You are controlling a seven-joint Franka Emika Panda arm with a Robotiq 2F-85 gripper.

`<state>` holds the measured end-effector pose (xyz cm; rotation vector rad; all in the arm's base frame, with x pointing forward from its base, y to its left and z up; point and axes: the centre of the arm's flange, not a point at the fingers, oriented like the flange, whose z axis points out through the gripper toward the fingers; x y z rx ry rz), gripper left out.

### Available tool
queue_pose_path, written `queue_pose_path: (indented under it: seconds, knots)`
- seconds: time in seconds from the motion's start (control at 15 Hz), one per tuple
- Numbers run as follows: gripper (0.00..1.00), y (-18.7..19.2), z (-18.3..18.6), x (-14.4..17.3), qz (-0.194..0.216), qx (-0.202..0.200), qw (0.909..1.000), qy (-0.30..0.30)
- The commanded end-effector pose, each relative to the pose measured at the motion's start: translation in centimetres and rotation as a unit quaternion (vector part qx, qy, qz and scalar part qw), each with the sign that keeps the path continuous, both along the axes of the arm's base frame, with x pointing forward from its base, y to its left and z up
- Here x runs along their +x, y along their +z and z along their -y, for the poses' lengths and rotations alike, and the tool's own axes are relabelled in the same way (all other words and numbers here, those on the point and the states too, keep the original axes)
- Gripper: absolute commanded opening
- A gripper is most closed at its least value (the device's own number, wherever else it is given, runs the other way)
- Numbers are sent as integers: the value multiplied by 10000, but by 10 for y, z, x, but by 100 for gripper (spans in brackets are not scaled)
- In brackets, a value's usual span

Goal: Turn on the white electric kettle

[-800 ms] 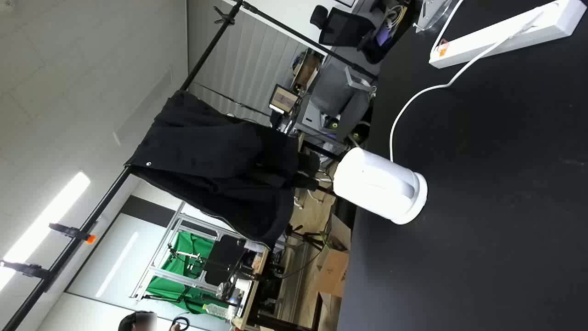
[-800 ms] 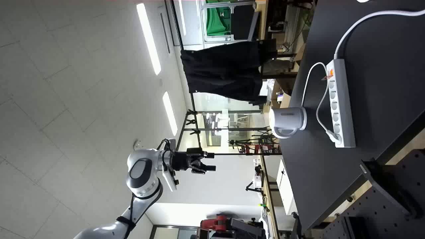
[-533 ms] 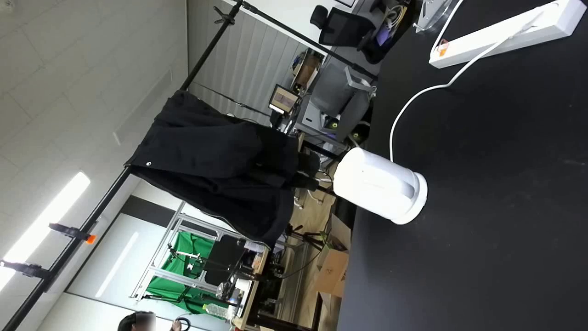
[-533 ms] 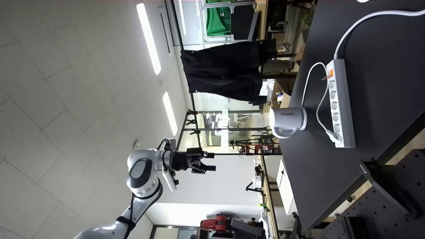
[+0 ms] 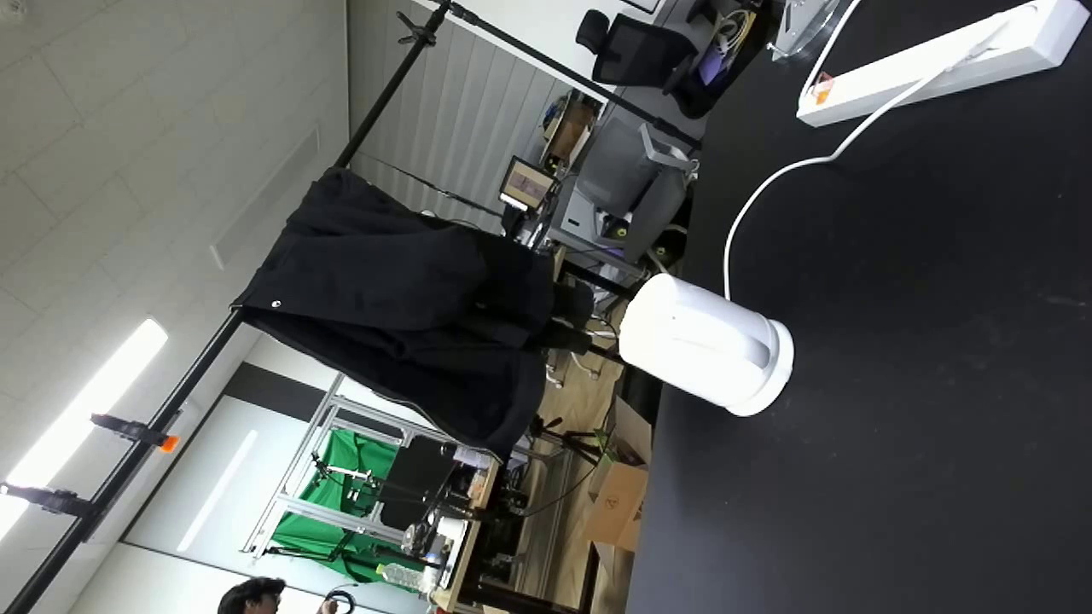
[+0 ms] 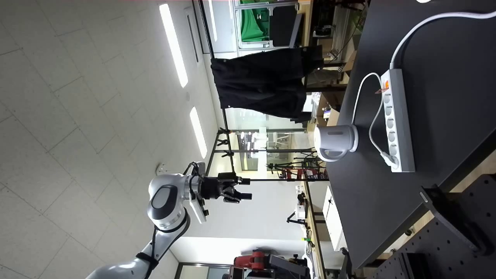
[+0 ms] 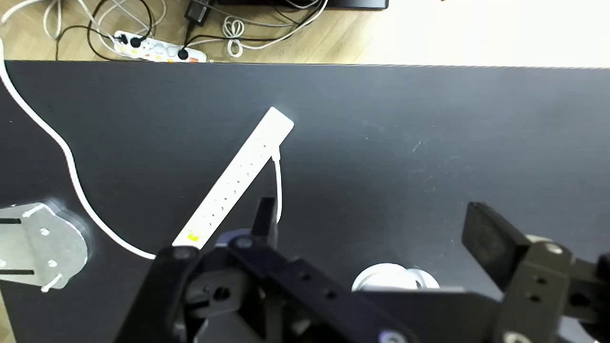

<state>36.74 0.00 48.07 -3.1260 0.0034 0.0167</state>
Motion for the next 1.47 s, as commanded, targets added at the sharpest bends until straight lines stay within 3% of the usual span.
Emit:
queue_pose_path:
  seconds: [0.0, 0.47, 0.8, 1.07, 1.4]
  knots:
    - [100, 0, 0, 0, 0, 0, 10000, 0]
    - [100, 0, 0, 0, 0, 0, 10000, 1]
    - [100, -13, 26, 37, 793, 55, 9946, -671]
    - [100, -44, 53, 78, 1371, 58, 9828, -1233]
    - [100, -85, 86, 121, 1630, 2, 9714, -1726]
